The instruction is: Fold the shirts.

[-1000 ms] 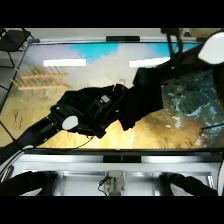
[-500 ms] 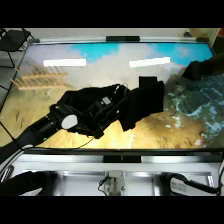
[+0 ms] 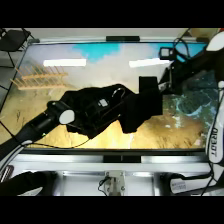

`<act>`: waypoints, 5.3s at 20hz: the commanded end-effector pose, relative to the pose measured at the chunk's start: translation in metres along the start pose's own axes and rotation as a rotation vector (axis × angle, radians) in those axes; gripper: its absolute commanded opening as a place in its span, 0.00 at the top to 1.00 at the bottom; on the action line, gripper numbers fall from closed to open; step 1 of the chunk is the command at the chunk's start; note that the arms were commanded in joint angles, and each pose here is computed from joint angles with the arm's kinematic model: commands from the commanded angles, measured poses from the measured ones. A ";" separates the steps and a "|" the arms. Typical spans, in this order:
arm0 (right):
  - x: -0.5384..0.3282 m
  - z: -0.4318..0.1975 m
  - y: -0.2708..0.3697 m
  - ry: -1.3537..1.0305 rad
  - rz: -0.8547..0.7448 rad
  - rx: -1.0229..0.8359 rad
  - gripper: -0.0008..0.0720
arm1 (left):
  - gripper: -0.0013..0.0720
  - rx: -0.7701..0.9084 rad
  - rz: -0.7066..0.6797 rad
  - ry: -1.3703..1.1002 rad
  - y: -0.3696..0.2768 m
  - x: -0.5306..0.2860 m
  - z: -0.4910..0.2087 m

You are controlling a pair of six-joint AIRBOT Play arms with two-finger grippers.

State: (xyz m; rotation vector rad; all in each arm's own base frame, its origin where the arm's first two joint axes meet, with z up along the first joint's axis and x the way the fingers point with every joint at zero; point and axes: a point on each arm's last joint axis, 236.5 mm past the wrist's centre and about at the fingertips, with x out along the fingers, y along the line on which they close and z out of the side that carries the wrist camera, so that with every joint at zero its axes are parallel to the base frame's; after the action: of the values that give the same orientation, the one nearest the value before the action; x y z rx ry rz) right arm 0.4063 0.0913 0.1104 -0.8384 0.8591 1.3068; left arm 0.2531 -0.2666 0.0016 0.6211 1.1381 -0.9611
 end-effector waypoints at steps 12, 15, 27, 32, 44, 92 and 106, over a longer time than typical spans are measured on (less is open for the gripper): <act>0.066 0.000 0.002 0.016 0.163 -0.073 0.22 | 0.92 0.065 -0.015 -0.027 0.005 -0.001 0.003; 0.081 0.003 0.013 0.027 0.234 -0.055 0.22 | 0.92 0.002 -0.037 -0.094 0.011 -0.004 0.015; 0.068 0.035 0.045 0.012 0.309 0.099 0.89 | 0.16 0.006 0.082 -0.096 0.065 -0.009 0.005; 0.031 0.061 0.056 -0.027 0.231 0.142 0.89 | 0.11 -0.061 0.207 -0.178 0.121 -0.059 0.016; 0.035 0.096 0.081 -0.006 0.245 0.097 0.90 | 0.01 -0.094 -0.111 -0.243 0.052 -0.090 0.033; 0.022 0.139 0.116 0.029 0.168 0.055 0.90 | 0.00 0.032 -0.277 -0.556 0.070 -0.200 0.056; 0.023 0.129 0.111 0.075 0.142 0.114 0.90 | 0.00 -0.206 0.006 -0.731 0.159 -0.279 0.027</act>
State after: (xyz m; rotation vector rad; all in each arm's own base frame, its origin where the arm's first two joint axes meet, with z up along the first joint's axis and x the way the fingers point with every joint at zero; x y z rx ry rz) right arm 0.3015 0.2297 0.1465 -0.7496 1.0373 1.3771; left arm 0.3593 -0.1746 0.2377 0.1235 0.6091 -1.1005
